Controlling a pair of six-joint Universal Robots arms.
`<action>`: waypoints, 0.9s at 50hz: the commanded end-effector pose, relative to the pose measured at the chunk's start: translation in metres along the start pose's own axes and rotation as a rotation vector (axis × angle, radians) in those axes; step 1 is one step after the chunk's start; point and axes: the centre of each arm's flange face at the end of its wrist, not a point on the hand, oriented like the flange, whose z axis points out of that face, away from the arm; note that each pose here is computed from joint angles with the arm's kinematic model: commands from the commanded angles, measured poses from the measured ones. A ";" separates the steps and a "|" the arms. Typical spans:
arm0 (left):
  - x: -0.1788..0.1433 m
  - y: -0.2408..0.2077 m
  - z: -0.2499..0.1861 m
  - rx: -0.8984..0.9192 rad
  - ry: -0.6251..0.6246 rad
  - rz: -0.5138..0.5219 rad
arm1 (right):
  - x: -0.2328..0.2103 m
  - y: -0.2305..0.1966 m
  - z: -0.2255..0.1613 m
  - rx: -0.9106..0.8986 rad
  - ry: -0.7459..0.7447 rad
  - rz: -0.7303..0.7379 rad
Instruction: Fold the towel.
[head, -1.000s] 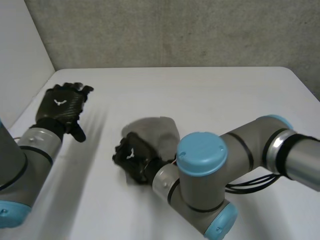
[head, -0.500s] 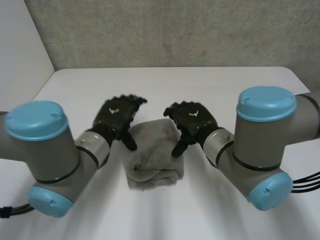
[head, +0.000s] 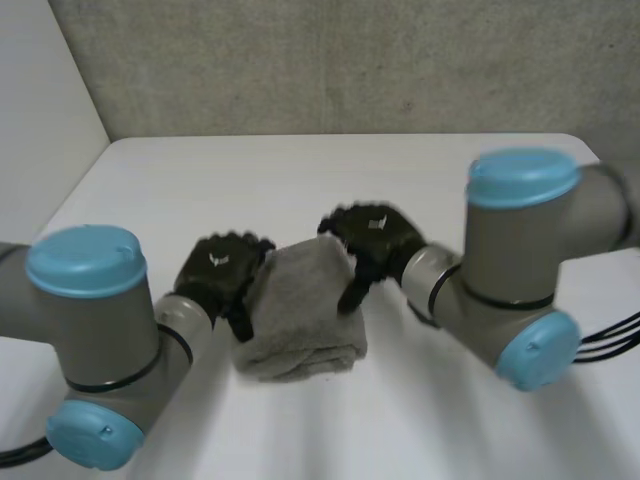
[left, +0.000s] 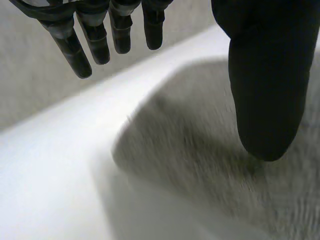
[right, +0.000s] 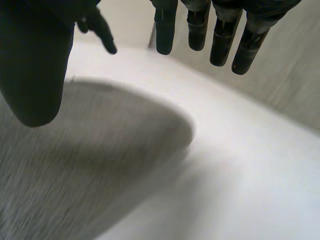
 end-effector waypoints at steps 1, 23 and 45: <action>-0.012 -0.077 -0.028 0.243 -0.038 -0.009 | 0.025 -0.078 -0.044 0.241 0.138 -0.010; -0.094 -0.133 -0.080 0.324 -0.241 -0.138 | 0.090 -0.103 -0.117 0.287 0.588 -0.033; -0.084 -0.161 -0.083 0.417 -0.186 -0.119 | 0.088 -0.102 -0.113 0.287 0.546 -0.047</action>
